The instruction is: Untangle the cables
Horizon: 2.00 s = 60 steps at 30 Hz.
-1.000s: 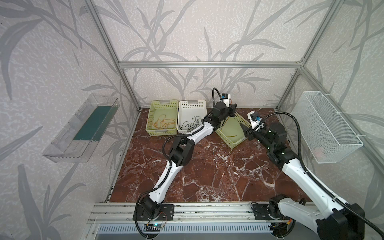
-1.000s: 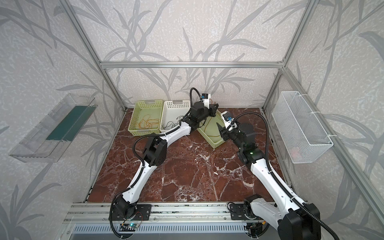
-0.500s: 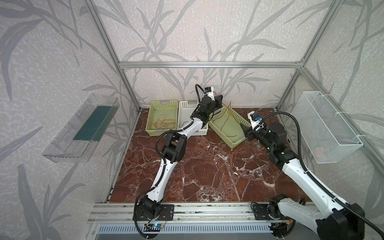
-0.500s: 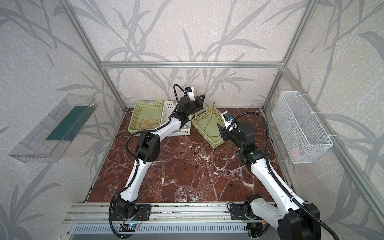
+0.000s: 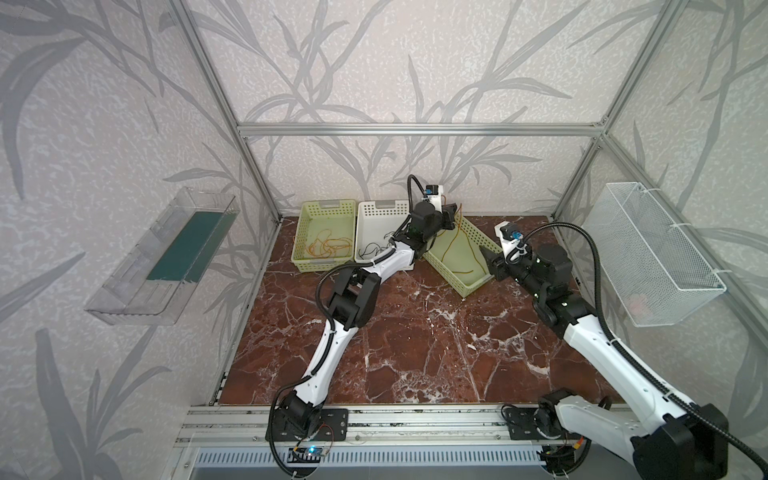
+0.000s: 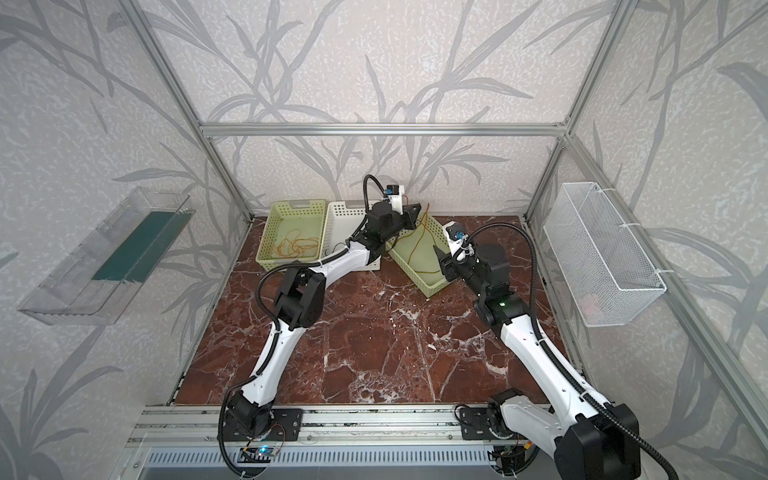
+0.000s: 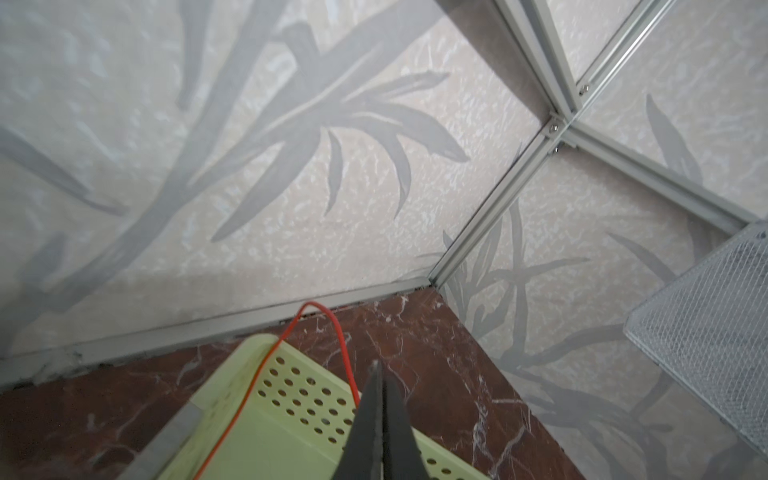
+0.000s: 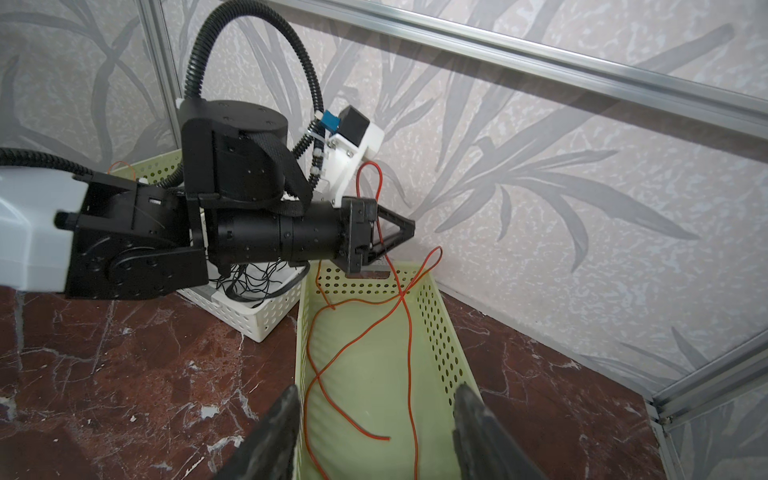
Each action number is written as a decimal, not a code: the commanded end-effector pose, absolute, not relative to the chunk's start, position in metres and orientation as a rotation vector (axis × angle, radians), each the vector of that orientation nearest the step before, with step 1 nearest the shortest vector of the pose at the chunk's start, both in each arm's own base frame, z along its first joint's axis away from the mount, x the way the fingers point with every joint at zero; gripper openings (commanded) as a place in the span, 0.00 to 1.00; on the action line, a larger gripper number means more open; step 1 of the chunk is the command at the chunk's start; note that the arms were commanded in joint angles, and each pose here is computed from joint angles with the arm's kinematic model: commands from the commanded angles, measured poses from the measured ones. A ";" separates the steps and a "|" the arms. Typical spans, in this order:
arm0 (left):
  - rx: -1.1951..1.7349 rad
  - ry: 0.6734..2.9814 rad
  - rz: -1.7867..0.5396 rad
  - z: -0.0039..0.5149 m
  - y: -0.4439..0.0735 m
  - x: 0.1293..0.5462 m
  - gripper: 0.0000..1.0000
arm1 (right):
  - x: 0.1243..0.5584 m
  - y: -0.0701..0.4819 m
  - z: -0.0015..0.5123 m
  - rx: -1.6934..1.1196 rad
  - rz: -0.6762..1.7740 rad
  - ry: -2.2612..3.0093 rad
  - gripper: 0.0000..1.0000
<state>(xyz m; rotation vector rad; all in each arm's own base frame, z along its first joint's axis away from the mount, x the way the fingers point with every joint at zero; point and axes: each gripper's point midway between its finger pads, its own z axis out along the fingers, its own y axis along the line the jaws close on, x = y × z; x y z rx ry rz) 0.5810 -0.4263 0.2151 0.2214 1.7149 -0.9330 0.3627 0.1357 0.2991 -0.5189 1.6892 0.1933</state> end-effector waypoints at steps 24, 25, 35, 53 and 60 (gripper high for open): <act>0.812 2.170 -0.572 0.153 -0.429 0.482 0.95 | 0.413 0.110 0.254 -0.267 0.333 1.913 0.68; 0.837 2.172 -0.579 0.158 -0.428 0.477 0.96 | 0.416 0.111 0.253 -0.270 0.337 1.920 0.69; 1.068 2.264 -0.683 0.164 -0.421 0.424 0.99 | 0.426 0.112 0.231 -0.217 0.404 2.007 0.70; 0.977 2.264 -0.853 0.183 -0.443 0.431 0.95 | 0.403 0.119 0.187 -0.260 0.482 2.092 0.64; 0.815 2.142 -0.831 0.257 -0.402 0.453 0.96 | 0.394 0.132 0.195 -0.426 0.472 1.942 0.61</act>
